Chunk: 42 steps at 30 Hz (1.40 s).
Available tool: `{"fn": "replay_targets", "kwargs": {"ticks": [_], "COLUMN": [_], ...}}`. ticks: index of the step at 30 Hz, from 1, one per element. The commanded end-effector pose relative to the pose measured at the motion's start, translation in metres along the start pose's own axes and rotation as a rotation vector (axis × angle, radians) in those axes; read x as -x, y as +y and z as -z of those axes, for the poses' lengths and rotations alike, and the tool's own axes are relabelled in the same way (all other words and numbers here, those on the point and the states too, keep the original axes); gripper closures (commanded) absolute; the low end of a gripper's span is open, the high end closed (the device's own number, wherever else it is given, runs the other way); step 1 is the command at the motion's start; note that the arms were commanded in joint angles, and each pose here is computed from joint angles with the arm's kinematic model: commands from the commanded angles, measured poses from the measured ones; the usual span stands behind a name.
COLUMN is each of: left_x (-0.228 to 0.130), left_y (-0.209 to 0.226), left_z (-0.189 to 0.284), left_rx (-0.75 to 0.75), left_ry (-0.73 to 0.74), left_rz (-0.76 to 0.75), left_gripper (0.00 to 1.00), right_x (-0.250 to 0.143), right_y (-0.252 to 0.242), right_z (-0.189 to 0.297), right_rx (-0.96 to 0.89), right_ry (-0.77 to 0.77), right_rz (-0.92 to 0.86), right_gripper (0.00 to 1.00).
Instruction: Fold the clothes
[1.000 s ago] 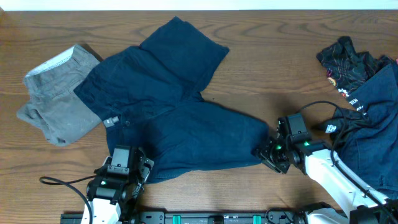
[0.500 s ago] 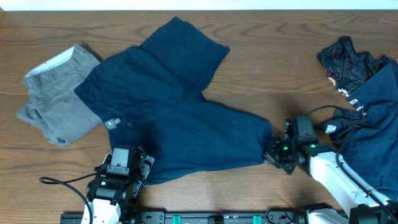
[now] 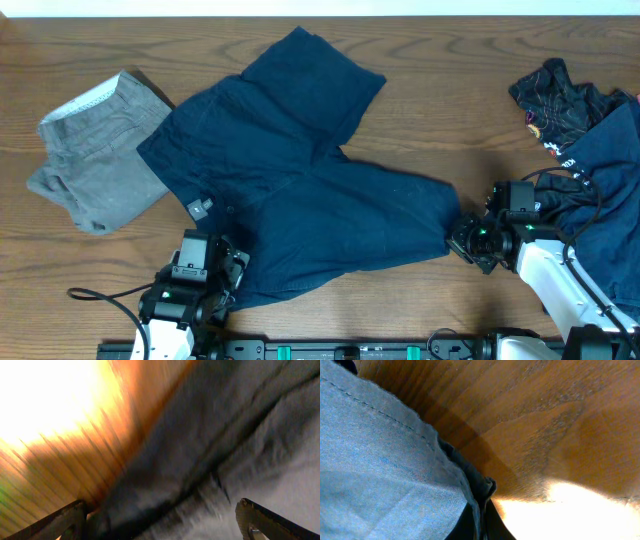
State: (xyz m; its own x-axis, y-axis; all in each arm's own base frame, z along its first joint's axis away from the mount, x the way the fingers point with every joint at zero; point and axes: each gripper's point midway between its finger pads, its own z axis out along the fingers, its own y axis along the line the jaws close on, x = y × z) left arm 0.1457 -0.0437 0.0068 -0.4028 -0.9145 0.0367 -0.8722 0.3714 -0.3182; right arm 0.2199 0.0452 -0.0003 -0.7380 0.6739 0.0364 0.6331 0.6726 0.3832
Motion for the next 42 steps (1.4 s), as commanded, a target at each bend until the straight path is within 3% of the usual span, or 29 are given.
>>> {"fn": "replay_targets", "kwargs": {"ticks": [1, 10, 16, 19, 24, 26, 34, 42], "left_x": [-0.034, -0.046, -0.046, -0.035, -0.021, -0.018, -0.014, -0.007], "left_y": [0.007, 0.041, 0.042, 0.04, 0.04, 0.032, -0.006, -0.072], "left_z": [-0.002, 0.003, 0.003, 0.0, -0.002, -0.003, 0.001, 0.069], "left_rx": [0.006, 0.152, 0.157, 0.149, 0.149, 0.116, -0.033, -0.166], "left_ry": [0.198, 0.247, 0.242, 0.182, 0.103, 0.094, 0.081, 0.018], "left_rz": [0.034, 0.094, 0.109, 0.106, 0.083, 0.009, -0.201, -0.488], "left_gripper": [0.04, 0.04, 0.05, 0.24, 0.8, 0.94, 0.94, 0.94], "right_x": [0.006, 0.004, 0.002, 0.002, 0.004, 0.008, 0.03, 0.071], "right_y": [0.0, -0.003, -0.004, -0.004, -0.005, -0.006, 0.004, 0.005], "right_z": [0.002, 0.002, 0.002, 0.002, 0.002, 0.004, 0.024, 0.089], "right_rx": [-0.01, -0.019, -0.023, -0.024, -0.029, -0.033, -0.027, -0.125], "right_ry": [-0.019, -0.009, -0.003, -0.003, -0.007, -0.023, -0.057, -0.135], "right_rz": [0.021, 0.016, 0.025, 0.025, 0.022, 0.021, 0.071, 0.04], "right_gripper": [0.99, 0.99, 0.99, 0.99, 0.99, 0.99, 0.99, 0.99]}}
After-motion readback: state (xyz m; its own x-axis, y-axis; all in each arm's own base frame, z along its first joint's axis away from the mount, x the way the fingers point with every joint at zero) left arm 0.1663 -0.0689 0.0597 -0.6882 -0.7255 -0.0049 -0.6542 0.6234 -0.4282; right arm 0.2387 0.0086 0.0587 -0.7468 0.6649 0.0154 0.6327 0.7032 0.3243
